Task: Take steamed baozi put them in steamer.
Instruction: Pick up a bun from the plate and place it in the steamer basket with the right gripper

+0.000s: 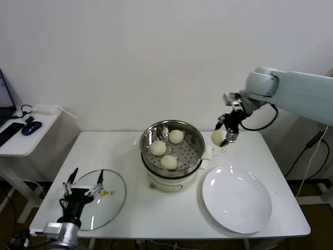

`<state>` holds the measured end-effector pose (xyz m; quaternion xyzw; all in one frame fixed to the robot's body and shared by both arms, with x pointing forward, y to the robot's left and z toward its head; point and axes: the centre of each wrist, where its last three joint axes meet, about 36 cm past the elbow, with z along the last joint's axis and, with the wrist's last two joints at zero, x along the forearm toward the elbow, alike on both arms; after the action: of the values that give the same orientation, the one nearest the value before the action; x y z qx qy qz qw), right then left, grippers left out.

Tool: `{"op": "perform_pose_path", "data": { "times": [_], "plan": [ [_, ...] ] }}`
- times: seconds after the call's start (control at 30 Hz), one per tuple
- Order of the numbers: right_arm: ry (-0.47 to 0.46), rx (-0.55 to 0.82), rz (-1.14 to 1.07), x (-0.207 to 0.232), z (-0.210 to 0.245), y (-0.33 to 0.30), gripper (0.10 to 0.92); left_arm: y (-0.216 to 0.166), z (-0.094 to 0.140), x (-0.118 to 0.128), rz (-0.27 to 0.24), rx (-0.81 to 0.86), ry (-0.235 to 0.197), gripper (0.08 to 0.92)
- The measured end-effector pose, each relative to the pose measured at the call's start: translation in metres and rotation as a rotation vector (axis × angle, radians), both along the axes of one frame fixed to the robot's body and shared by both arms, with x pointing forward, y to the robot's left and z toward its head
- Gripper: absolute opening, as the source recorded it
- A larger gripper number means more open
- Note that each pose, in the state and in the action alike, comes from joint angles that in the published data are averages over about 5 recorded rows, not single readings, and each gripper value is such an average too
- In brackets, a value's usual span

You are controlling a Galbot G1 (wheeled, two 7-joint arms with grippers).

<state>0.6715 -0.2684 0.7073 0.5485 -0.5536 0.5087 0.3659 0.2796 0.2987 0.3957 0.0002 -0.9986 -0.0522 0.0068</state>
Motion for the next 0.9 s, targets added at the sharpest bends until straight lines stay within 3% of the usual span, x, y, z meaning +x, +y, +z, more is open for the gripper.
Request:
{"op": "perform_pose_path", "data": {
  "times": [0.33,0.9],
  "plan": [
    [-0.032,-0.017,0.012,0.035,-0.007,0.069,0.728,0.004,0.008,-0.001,0.009,0.003,-0.012,0.823],
    [0.017,-0.01,0.009,0.047,-0.078,0.132,0.729,0.009,0.007,-0.004,0.023,0.0,-0.002,0.823]
  ]
}}
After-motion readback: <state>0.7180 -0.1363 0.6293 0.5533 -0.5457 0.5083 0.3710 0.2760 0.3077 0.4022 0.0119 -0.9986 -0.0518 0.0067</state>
